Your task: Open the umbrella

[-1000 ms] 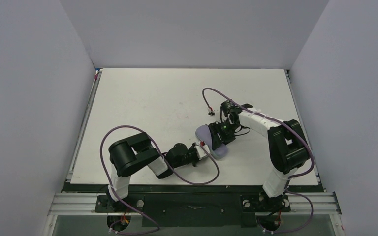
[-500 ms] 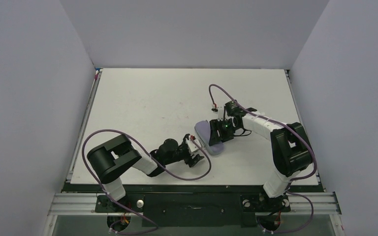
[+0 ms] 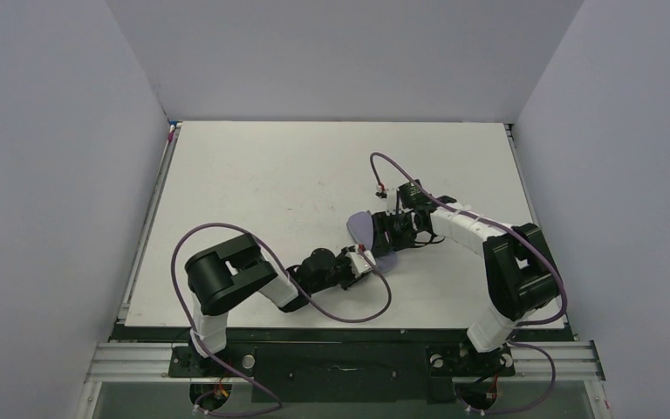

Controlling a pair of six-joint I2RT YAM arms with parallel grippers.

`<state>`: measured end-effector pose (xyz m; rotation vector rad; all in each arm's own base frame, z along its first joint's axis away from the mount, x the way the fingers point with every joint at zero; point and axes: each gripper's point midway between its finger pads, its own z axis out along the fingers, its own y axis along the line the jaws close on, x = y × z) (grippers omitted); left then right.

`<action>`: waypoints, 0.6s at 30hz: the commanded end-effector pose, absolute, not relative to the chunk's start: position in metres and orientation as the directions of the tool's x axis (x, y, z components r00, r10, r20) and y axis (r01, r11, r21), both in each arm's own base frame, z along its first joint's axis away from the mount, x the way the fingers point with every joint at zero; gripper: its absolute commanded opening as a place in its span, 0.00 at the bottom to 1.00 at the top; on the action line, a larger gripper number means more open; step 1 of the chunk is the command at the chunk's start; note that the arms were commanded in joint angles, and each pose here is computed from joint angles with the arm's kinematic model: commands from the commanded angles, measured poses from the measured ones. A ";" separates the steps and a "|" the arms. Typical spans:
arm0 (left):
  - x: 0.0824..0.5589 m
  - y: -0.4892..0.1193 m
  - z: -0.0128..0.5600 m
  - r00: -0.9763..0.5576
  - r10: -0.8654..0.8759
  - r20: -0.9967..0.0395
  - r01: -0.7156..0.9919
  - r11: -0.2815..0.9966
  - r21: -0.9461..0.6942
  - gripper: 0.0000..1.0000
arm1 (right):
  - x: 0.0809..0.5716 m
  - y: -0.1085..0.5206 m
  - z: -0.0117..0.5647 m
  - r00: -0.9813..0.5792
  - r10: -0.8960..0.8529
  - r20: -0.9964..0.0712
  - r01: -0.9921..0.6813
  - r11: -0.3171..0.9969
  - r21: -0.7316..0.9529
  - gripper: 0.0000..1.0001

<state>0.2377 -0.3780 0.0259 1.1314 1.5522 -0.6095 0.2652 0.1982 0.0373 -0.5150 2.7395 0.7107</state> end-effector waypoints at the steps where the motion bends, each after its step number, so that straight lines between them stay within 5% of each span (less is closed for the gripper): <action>1: 0.261 -0.388 0.042 0.098 0.313 -0.945 0.853 0.462 0.242 0.28 | 0.253 0.182 0.014 -0.891 -0.331 -0.312 -0.426 0.847 0.319 0.00; 18: 0.254 -0.355 0.043 0.165 0.343 -0.925 0.861 0.408 0.305 0.26 | 0.252 0.176 0.016 -0.890 -0.340 -0.305 -0.428 0.854 0.297 0.00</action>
